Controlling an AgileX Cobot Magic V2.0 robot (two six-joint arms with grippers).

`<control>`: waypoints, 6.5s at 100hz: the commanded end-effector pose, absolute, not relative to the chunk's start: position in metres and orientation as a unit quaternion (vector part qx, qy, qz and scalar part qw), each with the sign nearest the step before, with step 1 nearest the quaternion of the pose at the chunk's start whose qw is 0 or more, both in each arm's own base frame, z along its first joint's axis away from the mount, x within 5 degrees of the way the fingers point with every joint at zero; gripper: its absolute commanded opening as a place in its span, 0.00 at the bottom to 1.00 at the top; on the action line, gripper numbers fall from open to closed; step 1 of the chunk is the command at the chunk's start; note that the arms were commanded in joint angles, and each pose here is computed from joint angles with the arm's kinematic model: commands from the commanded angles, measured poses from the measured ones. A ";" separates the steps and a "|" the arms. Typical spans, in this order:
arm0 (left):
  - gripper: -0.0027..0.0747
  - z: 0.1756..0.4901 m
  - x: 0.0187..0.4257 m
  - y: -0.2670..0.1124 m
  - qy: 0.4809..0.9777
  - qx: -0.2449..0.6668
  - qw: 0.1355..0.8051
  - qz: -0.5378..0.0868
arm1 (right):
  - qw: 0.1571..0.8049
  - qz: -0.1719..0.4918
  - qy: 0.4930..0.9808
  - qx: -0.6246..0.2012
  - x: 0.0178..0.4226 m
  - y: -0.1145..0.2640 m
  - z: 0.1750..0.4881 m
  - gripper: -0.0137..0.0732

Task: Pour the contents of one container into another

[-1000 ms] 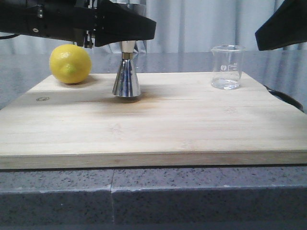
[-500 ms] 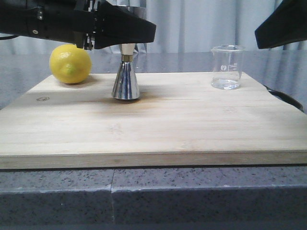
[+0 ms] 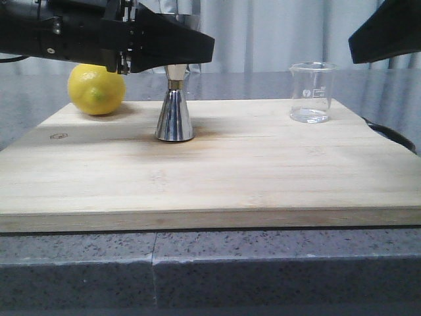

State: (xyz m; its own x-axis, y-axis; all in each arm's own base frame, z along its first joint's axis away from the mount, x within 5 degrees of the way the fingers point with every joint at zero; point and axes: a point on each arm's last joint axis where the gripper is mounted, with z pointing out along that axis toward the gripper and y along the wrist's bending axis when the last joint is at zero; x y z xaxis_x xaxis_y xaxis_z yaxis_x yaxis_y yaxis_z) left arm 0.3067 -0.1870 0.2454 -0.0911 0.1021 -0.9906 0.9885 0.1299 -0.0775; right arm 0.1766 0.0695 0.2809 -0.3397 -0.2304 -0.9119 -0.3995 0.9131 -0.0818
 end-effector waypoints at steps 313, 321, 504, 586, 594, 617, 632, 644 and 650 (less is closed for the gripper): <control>0.23 0.365 0.093 -0.022 0.848 0.093 0.518 -0.055 | 0.521 0.003 0.848 -0.101 0.095 0.016 0.360 0.15; 0.14 0.365 0.093 -0.022 0.848 0.093 0.518 -0.055 | 0.521 0.003 0.848 -0.101 0.095 0.016 0.360 0.11; 0.01 0.228 0.051 -0.001 0.599 -0.011 0.800 -0.028 | 0.529 -0.001 0.843 -0.103 0.095 0.015 0.362 0.10; 0.01 0.217 0.053 -0.001 0.646 0.018 0.763 0.008 | 0.529 -0.001 0.843 -0.103 0.095 0.015 0.362 0.10; 0.01 0.217 0.053 -0.001 0.646 0.018 0.763 0.008 | 0.529 -0.001 0.843 -0.103 0.095 0.015 0.362 0.10; 0.01 0.217 0.053 -0.001 0.646 0.018 0.763 0.008 | 0.529 -0.001 0.843 -0.103 0.095 0.015 0.362 0.10; 0.01 0.217 0.053 -0.001 0.646 0.018 0.763 0.008 | 0.529 -0.001 0.843 -0.103 0.095 0.015 0.362 0.10; 0.01 0.217 0.053 -0.001 0.646 0.018 0.763 0.008 | 0.529 -0.001 0.843 -0.103 0.095 0.015 0.362 0.10; 0.01 0.217 0.053 -0.001 0.646 0.018 0.763 0.008 | 0.529 -0.001 0.843 -0.103 0.095 0.015 0.362 0.10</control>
State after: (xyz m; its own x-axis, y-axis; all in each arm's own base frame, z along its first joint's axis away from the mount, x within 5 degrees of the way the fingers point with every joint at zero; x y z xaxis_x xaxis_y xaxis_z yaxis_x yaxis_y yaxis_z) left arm 0.0559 -0.0013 0.2111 0.0743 0.0364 -0.9966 0.0201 0.9991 0.0380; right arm 0.0932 0.0152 0.3487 -0.5025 -0.1728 -0.8471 -0.1733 0.9801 -0.0971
